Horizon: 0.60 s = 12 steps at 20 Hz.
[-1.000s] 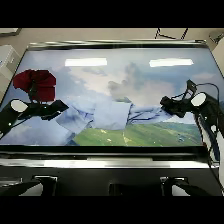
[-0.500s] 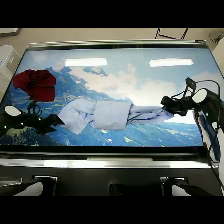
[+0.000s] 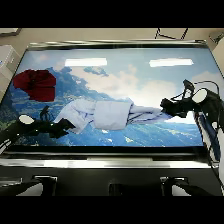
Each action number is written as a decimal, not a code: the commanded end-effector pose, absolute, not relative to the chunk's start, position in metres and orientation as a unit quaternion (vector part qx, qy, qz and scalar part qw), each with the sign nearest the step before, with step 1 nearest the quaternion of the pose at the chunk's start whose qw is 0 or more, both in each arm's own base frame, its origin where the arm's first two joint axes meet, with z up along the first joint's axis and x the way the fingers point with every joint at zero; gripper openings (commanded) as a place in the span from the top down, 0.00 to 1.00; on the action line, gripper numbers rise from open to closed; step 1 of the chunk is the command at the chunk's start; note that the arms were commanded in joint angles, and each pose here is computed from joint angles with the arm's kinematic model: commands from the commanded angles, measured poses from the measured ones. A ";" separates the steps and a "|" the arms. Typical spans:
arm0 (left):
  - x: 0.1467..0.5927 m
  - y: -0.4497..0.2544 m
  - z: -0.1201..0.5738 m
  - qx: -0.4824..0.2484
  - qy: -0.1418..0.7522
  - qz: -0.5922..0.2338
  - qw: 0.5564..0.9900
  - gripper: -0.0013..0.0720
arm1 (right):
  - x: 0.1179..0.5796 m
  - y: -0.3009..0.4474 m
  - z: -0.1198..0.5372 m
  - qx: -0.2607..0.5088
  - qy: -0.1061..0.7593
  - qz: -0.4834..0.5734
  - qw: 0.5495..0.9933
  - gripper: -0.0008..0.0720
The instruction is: Fold the clothes and pants, and hang the long-sleeved shirts on hangers.
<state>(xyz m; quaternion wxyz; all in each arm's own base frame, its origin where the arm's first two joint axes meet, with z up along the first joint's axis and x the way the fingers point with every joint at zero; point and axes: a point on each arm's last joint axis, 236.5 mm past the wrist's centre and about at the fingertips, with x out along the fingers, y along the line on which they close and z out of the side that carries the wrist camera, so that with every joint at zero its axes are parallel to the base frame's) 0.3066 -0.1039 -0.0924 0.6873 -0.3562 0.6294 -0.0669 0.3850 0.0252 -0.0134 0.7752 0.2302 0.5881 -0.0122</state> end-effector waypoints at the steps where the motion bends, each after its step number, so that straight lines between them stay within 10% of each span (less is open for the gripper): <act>1: 0.321 -0.121 -0.100 -0.370 0.610 -0.062 0.697 0.19 | 0.384 0.027 -0.014 0.231 0.591 -0.010 0.773 0.94; 3: 0.322 -0.127 -0.108 -0.383 0.615 -0.049 0.688 0.29 | 0.382 0.029 -0.014 0.234 0.595 -0.008 0.769 0.94; 5: 0.327 -0.125 -0.107 -0.379 0.607 -0.050 0.696 0.95 | 0.379 0.030 -0.014 0.235 0.600 -0.006 0.765 0.94; 12: 0.429 -0.084 0.139 -0.270 0.335 -0.149 0.890 0.95 | 0.423 0.014 0.068 0.161 0.509 0.021 0.845 0.94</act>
